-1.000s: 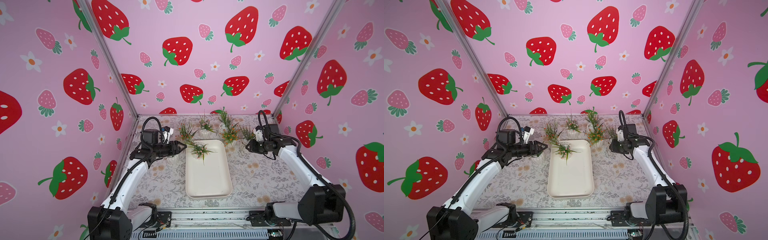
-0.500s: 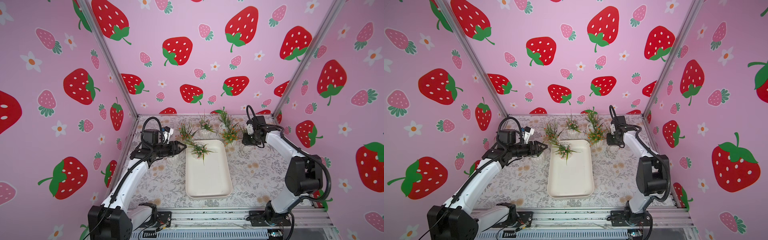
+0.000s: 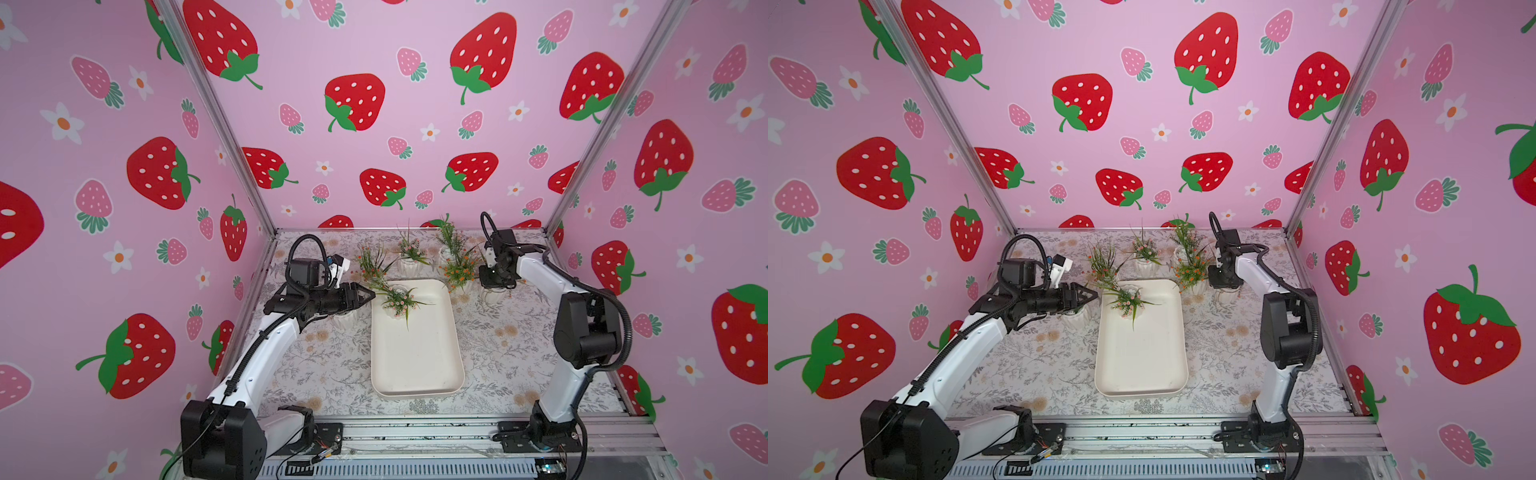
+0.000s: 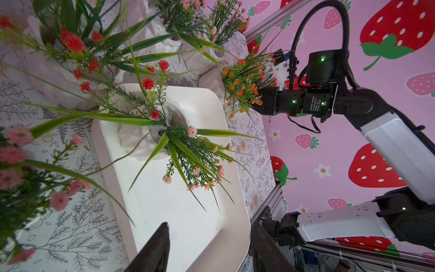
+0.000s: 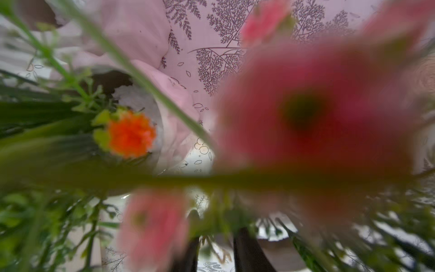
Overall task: Put the potted gypsophila into the storage box
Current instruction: Pick up the baby's breath potted plant from the center of the board, then place the baby's breath potted plant at the storage box.
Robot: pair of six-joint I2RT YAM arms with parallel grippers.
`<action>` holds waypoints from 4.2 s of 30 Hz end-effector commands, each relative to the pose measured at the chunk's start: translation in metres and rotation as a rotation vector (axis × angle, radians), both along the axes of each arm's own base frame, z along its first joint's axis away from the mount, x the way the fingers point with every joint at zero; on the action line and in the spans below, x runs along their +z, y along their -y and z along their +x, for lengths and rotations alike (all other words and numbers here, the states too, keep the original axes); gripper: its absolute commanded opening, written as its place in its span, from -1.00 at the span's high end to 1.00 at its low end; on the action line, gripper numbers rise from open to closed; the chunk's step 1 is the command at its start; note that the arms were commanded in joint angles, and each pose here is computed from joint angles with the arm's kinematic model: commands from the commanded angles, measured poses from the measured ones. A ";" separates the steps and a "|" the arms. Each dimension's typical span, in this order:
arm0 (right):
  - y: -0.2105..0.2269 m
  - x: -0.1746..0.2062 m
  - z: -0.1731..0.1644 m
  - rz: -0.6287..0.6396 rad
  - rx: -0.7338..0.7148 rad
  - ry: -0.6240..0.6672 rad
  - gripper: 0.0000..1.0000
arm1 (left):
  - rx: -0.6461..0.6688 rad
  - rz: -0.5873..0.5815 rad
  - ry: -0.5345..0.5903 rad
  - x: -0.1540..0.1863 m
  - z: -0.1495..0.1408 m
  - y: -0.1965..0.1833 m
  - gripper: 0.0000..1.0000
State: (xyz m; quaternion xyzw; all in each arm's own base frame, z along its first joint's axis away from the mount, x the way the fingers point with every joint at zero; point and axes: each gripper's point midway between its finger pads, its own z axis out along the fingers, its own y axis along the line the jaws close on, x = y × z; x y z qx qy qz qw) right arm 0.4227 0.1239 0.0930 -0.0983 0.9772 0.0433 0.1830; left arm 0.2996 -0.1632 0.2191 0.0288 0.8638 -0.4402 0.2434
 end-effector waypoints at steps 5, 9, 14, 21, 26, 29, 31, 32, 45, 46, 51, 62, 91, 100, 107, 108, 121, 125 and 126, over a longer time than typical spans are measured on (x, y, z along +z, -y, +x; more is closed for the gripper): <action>-0.001 -0.009 -0.001 -0.027 0.018 -0.042 0.59 | -0.063 -0.061 -0.025 0.011 -0.002 0.011 -0.12; -0.003 -0.013 -0.003 -0.025 0.022 -0.051 0.71 | -0.057 -0.057 -0.018 0.012 -0.002 0.010 -0.12; -0.001 -0.007 -0.004 -0.029 0.020 -0.033 0.87 | -0.054 -0.051 -0.017 0.010 -0.002 0.009 -0.12; 0.002 0.008 -0.008 -0.027 0.016 0.001 0.97 | -0.050 -0.045 -0.008 0.011 -0.002 0.009 -0.12; 0.004 0.027 -0.014 -0.013 0.005 0.040 1.00 | -0.049 -0.044 -0.006 0.012 -0.003 0.009 -0.12; 0.006 0.041 -0.021 -0.005 -0.003 0.062 1.00 | -0.050 -0.042 -0.003 0.012 -0.003 0.010 -0.12; 0.009 0.052 -0.027 -0.003 -0.008 0.086 1.00 | -0.051 -0.041 -0.007 0.011 -0.004 0.010 -0.12; 0.011 0.057 -0.029 -0.004 -0.013 0.098 1.00 | -0.050 -0.040 -0.008 0.011 -0.004 0.010 -0.12; 0.019 0.125 -0.067 0.062 -0.007 0.272 1.00 | -0.032 -0.003 0.038 0.019 -0.010 0.008 -0.11; 0.019 0.132 -0.070 0.070 -0.003 0.288 1.00 | -0.031 -0.002 0.039 0.019 -0.009 0.008 -0.11; 0.005 0.161 -0.087 0.134 0.084 0.354 1.00 | -0.035 -0.003 0.041 0.021 -0.010 0.009 -0.11; -0.059 0.182 -0.112 0.145 0.369 0.420 1.00 | -0.030 0.008 0.038 0.018 -0.011 0.007 -0.11; -0.183 0.107 -0.127 -0.147 0.850 0.335 1.00 | -0.032 0.068 0.017 0.007 -0.015 0.006 -0.15; -0.172 0.086 -0.122 -0.255 0.809 0.287 1.00 | -0.041 0.086 0.042 0.009 -0.017 0.008 -0.16; -0.193 0.071 -0.119 -0.232 0.820 0.285 1.00 | -0.046 0.079 0.050 0.013 -0.019 0.009 -0.17; -0.196 0.069 -0.117 -0.235 0.822 0.284 1.00 | -0.047 0.081 0.052 0.012 -0.020 0.009 -0.17; -0.217 0.052 -0.113 -0.227 0.851 0.252 1.00 | -0.053 0.082 0.049 0.010 -0.020 0.010 -0.17; -0.224 0.048 -0.114 -0.212 0.865 0.253 1.00 | -0.050 0.087 0.057 0.011 -0.020 0.009 -0.17; -0.226 0.047 -0.114 -0.207 0.865 0.253 1.00 | -0.050 0.085 0.059 0.011 -0.020 0.010 -0.16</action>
